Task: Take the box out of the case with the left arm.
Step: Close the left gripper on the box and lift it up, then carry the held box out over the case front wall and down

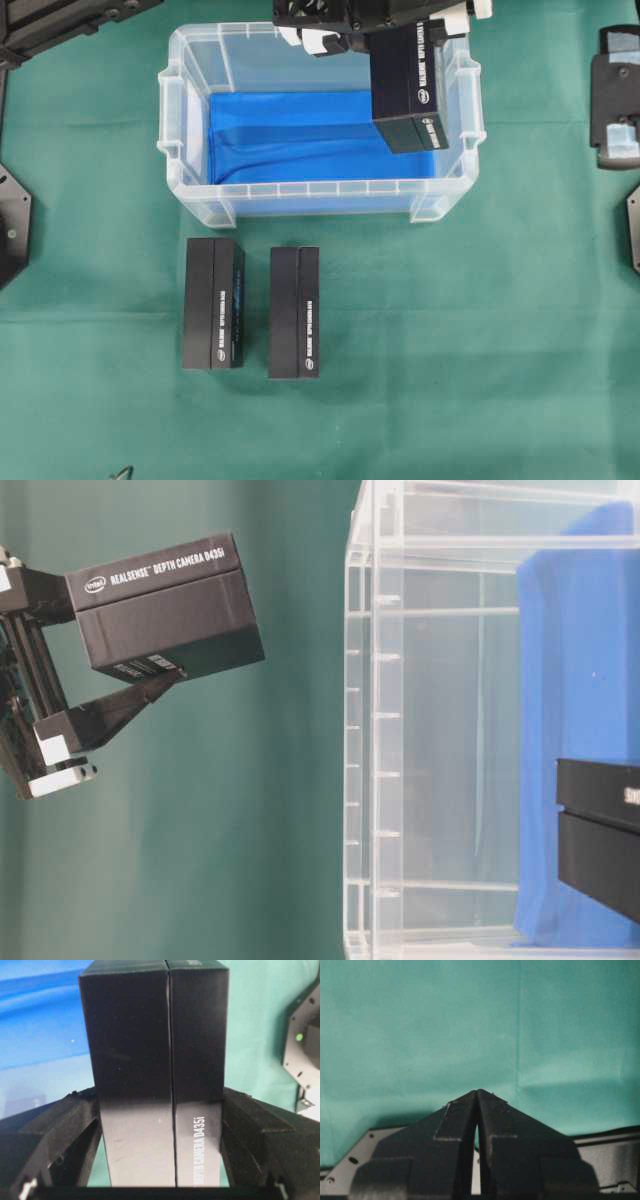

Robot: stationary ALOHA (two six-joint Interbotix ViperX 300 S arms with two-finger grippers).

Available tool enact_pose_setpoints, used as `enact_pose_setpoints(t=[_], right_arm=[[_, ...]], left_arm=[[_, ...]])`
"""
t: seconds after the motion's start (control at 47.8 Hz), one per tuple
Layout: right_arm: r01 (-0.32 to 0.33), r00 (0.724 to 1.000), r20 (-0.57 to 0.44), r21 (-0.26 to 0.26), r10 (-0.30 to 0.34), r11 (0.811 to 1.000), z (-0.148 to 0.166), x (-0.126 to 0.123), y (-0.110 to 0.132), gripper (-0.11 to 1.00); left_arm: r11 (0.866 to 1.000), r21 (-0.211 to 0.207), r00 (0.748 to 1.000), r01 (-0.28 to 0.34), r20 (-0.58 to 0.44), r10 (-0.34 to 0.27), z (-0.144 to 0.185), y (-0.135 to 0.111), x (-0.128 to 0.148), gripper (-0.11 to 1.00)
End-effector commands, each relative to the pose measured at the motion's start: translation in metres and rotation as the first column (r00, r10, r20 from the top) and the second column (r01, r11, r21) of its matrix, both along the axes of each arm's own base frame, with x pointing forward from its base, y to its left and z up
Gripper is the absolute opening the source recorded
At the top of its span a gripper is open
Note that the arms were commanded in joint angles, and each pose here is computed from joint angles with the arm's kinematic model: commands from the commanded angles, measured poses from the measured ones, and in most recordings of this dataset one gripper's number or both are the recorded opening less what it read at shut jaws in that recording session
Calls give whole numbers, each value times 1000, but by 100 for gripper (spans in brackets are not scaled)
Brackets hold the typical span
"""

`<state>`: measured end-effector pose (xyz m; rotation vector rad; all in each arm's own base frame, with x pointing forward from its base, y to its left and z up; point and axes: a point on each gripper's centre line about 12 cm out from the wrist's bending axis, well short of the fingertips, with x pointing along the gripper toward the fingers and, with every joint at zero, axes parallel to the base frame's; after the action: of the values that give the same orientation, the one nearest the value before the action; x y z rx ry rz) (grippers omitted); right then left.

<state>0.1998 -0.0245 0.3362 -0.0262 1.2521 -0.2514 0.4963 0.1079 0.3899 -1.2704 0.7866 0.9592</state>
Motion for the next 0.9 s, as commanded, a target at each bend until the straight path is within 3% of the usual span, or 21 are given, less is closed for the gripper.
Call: enact_pose_setpoints(t=[0.0,0.523,0.879], right_arm=[[-2,1000,15,-3,2,1000,3,1,0,3],[-5,1000,12,-4,5,1000,3,1,0,3],[-5,1000,15,-4,5,1000,3,1,0,3]], left_arm=[[1000,18,997,-5,75,3,34,-1,-16,63],[1000,17,997,5,75,-6,33,-7,-14,63],[999,-4,997,44,71,-44,30,-53,-7,63]])
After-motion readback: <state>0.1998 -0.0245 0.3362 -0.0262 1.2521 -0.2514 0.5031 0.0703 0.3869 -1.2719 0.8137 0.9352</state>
